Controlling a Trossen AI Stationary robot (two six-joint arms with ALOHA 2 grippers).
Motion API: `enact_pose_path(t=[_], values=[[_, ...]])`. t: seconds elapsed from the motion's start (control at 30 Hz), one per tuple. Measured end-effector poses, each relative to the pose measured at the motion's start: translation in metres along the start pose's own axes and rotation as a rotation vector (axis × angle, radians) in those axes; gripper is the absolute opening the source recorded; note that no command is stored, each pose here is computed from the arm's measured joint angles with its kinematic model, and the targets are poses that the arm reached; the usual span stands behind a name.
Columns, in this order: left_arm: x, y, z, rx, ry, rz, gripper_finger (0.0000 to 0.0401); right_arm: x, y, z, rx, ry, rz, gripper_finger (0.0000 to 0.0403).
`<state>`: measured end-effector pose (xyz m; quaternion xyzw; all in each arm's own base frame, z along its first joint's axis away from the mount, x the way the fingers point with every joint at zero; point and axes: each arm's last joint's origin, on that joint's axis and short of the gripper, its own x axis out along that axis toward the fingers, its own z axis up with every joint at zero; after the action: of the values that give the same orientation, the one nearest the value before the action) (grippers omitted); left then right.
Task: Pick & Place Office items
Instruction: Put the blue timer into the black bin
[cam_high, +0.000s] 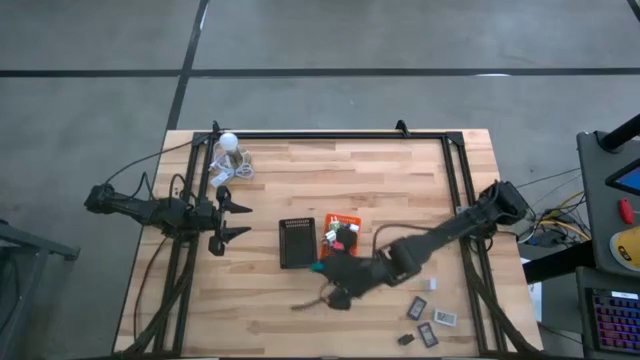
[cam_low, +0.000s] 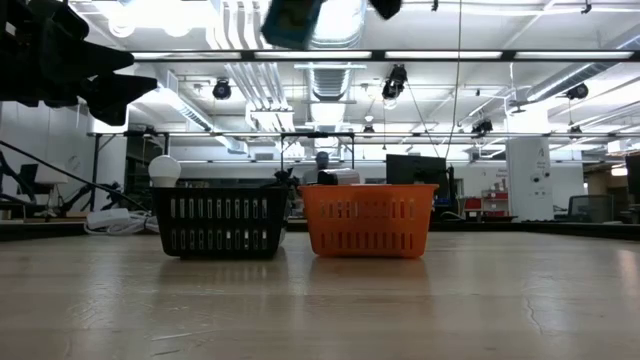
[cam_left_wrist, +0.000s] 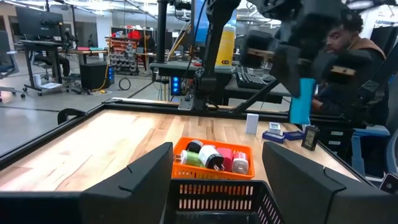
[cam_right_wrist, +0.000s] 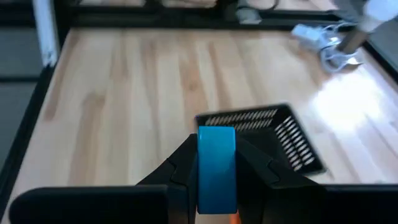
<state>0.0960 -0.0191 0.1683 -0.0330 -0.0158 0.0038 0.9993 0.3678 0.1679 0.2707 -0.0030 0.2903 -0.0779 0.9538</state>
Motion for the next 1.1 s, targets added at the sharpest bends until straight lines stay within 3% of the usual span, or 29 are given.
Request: enact_pose_path(t=[0.23, 0.5, 1.1], values=[[0.000, 0.000, 0.000, 0.000, 0.000, 0.000, 0.0252, 0.032, -0.042, 0.024, 0.148, -0.084, 0.096, 0.0065], [0.000, 0.000, 0.000, 0.000, 0.000, 0.000, 0.0252, 0.067, -0.072, 0.017, 0.178, -0.022, 0.098, 0.0066], [0.000, 0.000, 0.000, 0.000, 0.000, 0.000, 0.0252, 0.131, -0.081, -0.031, 0.145, 0.134, 0.035, 0.0066]])
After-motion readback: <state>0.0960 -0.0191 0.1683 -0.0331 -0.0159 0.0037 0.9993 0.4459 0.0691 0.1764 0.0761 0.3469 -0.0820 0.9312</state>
